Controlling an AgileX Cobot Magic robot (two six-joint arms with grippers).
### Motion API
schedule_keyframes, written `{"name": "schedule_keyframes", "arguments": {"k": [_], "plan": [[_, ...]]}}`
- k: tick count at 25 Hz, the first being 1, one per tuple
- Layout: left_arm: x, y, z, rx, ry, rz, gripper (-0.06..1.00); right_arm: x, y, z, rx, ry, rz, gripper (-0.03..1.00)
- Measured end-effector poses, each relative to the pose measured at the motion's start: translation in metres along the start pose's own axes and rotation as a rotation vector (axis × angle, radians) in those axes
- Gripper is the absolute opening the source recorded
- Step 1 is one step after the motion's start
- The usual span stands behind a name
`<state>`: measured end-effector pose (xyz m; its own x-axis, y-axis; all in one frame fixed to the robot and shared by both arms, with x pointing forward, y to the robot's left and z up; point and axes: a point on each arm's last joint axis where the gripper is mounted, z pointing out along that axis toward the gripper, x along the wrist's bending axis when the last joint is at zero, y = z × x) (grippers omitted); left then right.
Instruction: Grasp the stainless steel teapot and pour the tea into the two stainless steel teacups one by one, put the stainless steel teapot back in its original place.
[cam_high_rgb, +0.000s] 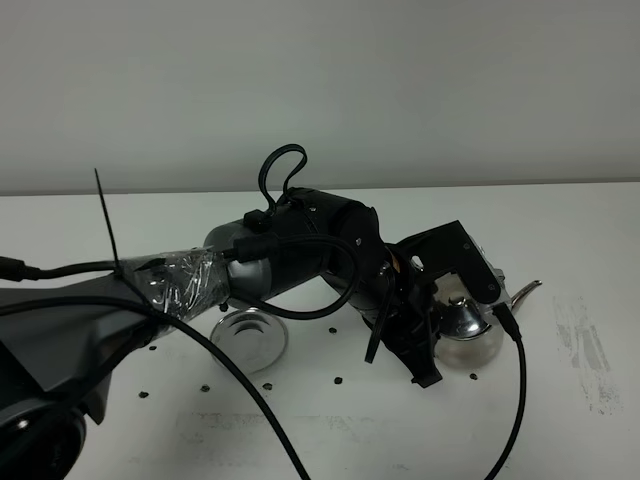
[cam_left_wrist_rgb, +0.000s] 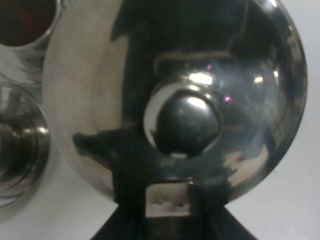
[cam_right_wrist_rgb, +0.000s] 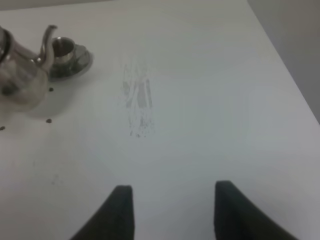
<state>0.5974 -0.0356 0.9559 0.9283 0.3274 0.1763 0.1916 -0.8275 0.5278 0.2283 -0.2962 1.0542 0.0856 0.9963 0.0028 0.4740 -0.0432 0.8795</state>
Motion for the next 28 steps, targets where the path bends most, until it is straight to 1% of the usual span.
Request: {"name": "schedule_keyframes", "arguments": {"k": [8, 12, 16, 17, 19, 22, 24, 26, 28], "plan": [[-0.002, -0.009, 0.02, 0.038, -0.019, -0.02, 0.23, 0.0, 0.0, 0.0, 0.0, 0.0, 0.0, 0.37], [-0.002, -0.01, 0.021, 0.043, -0.018, -0.018, 0.23, 0.0, 0.0, 0.0, 0.0, 0.0, 0.0, 0.37], [-0.004, -0.012, 0.019, 0.08, -0.046, -0.016, 0.23, 0.0, 0.0, 0.0, 0.0, 0.0, 0.0, 0.37], [-0.004, -0.011, 0.014, 0.088, -0.048, -0.009, 0.23, 0.0, 0.0, 0.0, 0.0, 0.0, 0.0, 0.37], [-0.003, -0.007, 0.0, 0.074, -0.033, 0.002, 0.23, 0.0, 0.0, 0.0, 0.0, 0.0, 0.0, 0.37], [-0.002, -0.001, -0.035, 0.023, 0.016, 0.019, 0.23, 0.0, 0.0, 0.0, 0.0, 0.0, 0.0, 0.37], [0.0, -0.005, -0.06, 0.001, 0.054, 0.025, 0.23, 0.0, 0.0, 0.0, 0.0, 0.0, 0.0, 0.37], [0.004, -0.017, -0.075, 0.006, 0.076, 0.006, 0.23, 0.0, 0.0, 0.0, 0.0, 0.0, 0.0, 0.37], [0.012, -0.031, -0.091, 0.017, 0.101, -0.059, 0.23, 0.0, 0.0, 0.0, 0.0, 0.0, 0.0, 0.37]]}}
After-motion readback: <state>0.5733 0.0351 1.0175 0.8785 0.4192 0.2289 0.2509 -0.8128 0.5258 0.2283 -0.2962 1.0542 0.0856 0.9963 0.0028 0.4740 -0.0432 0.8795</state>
